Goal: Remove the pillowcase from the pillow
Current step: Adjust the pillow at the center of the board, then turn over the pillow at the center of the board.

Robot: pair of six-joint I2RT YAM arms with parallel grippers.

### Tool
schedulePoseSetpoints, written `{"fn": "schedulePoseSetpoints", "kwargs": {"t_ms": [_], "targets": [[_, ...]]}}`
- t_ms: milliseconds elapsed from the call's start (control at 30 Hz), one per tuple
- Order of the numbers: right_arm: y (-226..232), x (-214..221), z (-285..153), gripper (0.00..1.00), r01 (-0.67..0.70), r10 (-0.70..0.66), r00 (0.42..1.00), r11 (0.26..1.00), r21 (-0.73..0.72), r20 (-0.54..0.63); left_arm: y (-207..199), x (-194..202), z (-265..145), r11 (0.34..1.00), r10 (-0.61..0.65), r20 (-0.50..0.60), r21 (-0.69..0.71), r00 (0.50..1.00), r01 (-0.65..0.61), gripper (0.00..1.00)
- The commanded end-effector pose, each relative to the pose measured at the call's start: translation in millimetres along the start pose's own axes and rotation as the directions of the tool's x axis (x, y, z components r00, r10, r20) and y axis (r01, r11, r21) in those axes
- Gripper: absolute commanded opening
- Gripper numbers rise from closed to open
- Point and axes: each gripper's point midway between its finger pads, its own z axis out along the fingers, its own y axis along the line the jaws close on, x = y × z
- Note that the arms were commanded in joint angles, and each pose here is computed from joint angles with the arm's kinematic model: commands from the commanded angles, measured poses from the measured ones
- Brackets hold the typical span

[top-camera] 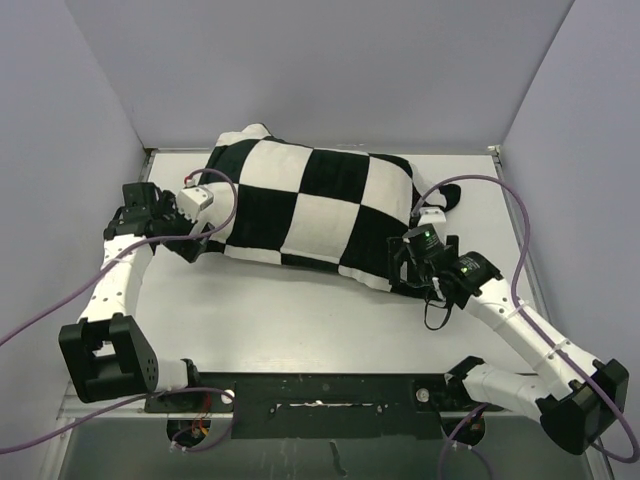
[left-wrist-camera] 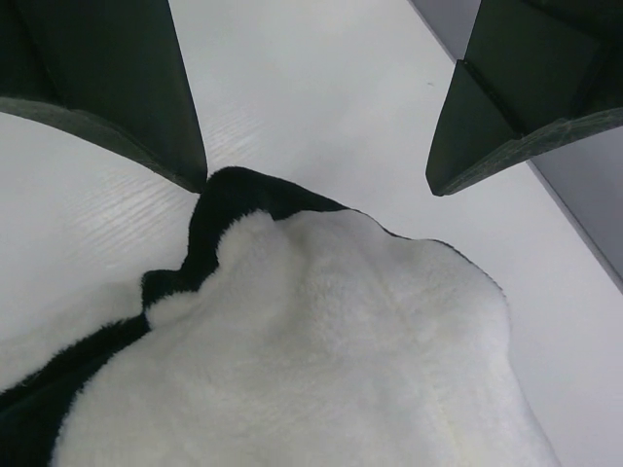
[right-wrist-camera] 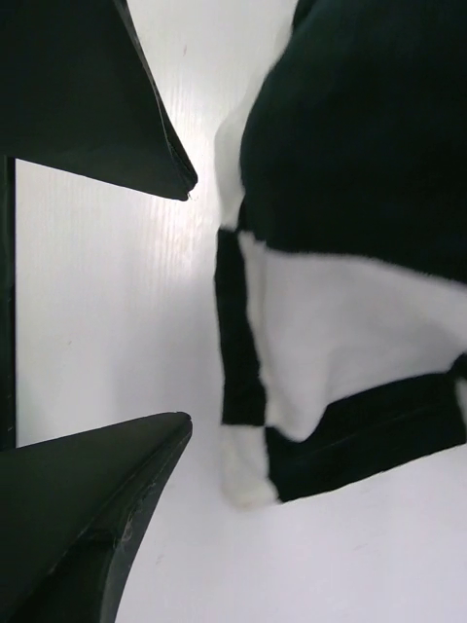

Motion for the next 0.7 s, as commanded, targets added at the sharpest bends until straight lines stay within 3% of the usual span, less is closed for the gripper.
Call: {"fn": "schedulePoseSetpoints", "kwargs": {"t_ms": [0, 133, 233, 467, 533, 667], "targets": [[-33.6, 29.5, 8.4, 0.98, 0.022, -0.009, 0.996, 0.990, 0.138, -0.087, 25.9, -16.7, 11.3, 0.992, 0.091, 0.052, -0.095, 0.994, -0.086, 0.98], [-37.1, 40.5, 34.2, 0.98, 0.065, -0.047, 0.992, 0.986, 0.152, -0.119, 30.8, -23.0, 23.6, 0.983, 0.131, 0.068, -0.138, 0.989, -0.121, 0.98], [-24.7, 32.4, 53.2, 0.98, 0.126, -0.120, 0.990, 0.988, 0.091, -0.078, 36.2, -26.5, 32.8, 0.972, 0.159, 0.067, -0.186, 0.985, -0.144, 0.98], [-6.4, 10.0, 92.5, 0.99, 0.374, -0.374, 0.927, 0.927, 0.025, -0.013, 48.2, -21.9, 50.9, 0.950, 0.222, 0.019, -0.230, 0.975, -0.212, 0.95], [3.0, 5.2, 102.3, 1.00, 0.407, -0.407, 0.914, 0.914, -0.008, -0.001, 47.4, -22.2, 54.3, 0.949, 0.237, 0.021, -0.217, 0.971, -0.227, 0.84], [14.0, 3.5, 120.4, 0.95, 0.425, -0.425, 0.905, 0.905, -0.034, -0.005, 35.4, -19.8, 60.6, 0.968, 0.223, 0.004, -0.122, 0.975, -0.221, 0.48]]}}
